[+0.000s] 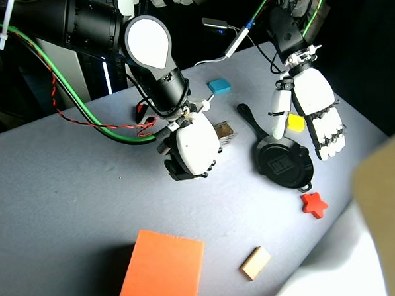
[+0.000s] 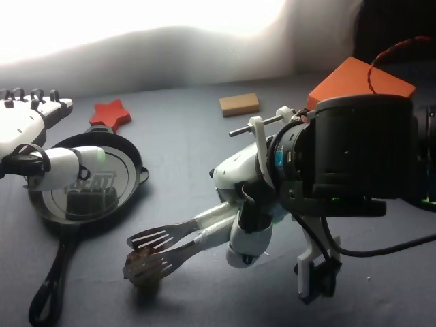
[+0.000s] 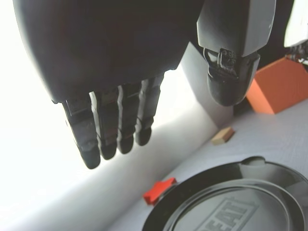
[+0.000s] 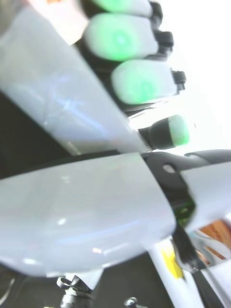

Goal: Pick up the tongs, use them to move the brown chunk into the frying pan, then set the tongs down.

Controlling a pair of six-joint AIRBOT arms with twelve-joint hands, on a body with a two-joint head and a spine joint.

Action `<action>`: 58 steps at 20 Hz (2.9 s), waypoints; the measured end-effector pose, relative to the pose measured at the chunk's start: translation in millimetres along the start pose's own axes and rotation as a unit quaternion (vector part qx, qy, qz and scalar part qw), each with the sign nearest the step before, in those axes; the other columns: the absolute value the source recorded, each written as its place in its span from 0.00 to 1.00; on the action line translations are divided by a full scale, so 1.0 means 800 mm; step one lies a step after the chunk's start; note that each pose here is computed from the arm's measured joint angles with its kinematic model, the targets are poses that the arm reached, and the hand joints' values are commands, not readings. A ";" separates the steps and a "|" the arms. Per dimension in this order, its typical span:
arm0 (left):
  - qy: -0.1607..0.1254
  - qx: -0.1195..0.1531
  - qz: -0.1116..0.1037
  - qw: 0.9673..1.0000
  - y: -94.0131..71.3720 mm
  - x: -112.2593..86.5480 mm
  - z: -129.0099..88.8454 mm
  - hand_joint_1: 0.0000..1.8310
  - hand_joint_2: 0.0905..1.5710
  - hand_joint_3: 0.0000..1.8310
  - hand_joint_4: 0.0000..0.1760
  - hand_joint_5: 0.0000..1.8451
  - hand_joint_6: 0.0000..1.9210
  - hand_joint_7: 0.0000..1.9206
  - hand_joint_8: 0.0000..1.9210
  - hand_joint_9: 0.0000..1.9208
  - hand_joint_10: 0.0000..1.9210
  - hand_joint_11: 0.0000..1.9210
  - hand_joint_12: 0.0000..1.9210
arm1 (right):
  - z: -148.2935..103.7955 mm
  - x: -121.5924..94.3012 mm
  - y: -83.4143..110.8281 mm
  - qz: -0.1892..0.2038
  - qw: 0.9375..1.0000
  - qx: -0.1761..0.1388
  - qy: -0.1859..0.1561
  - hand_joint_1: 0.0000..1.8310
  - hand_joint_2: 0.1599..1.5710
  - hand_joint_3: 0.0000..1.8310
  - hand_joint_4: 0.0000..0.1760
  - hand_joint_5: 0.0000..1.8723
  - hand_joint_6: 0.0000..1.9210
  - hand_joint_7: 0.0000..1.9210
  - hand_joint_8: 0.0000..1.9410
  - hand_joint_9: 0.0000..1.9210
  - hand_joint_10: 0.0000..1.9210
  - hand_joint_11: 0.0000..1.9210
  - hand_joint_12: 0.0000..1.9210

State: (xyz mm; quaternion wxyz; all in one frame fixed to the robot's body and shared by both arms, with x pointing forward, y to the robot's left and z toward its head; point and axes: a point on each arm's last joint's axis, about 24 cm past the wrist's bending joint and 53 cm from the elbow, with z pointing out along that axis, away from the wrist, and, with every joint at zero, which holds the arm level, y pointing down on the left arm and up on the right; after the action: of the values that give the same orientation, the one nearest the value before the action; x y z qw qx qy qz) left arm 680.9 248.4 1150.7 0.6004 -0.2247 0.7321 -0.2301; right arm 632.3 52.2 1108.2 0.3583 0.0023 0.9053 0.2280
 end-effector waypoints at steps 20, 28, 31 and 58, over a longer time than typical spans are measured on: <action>-0.026 -0.031 0.018 0.999 0.042 -0.031 0.016 0.02 0.81 0.00 0.00 0.05 0.00 0.04 0.00 0.02 0.00 0.00 0.08 | -0.010 -0.111 0.031 0.020 0.996 -0.056 -0.073 0.54 0.87 0.00 1.00 0.72 1.00 0.81 1.00 0.85 1.00 0.85 1.00; -0.045 -0.060 0.030 0.997 0.085 -0.064 0.028 0.02 0.80 0.00 0.02 0.03 0.00 0.03 0.00 0.01 0.00 0.00 0.06 | 0.031 -0.150 0.035 0.023 0.994 -0.050 -0.095 0.52 0.87 0.00 1.00 0.72 1.00 0.81 1.00 0.85 1.00 0.85 1.00; -0.049 -0.064 0.035 0.996 0.092 -0.068 0.028 0.02 0.80 0.00 0.00 0.04 0.00 0.03 0.00 0.01 0.00 0.00 0.05 | 0.045 -0.152 0.033 0.023 0.994 -0.048 -0.097 0.52 0.87 0.00 1.00 0.71 1.00 0.81 1.00 0.84 1.00 0.84 1.00; -0.042 -0.069 0.033 0.996 0.101 -0.064 0.028 0.03 0.81 0.00 0.00 0.03 0.00 0.04 0.00 0.02 0.00 0.00 0.05 | 0.080 -0.126 0.053 -0.019 0.994 -0.060 -0.089 0.41 0.85 0.00 0.00 0.55 0.75 0.65 0.80 0.66 0.95 0.58 1.00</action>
State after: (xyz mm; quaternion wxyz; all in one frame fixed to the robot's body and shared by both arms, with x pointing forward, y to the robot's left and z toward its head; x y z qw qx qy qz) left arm 708.0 342.0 1137.7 0.6206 -0.2509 0.7277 -0.1495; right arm 742.0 99.3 1150.0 0.4411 -0.0160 0.8543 0.2745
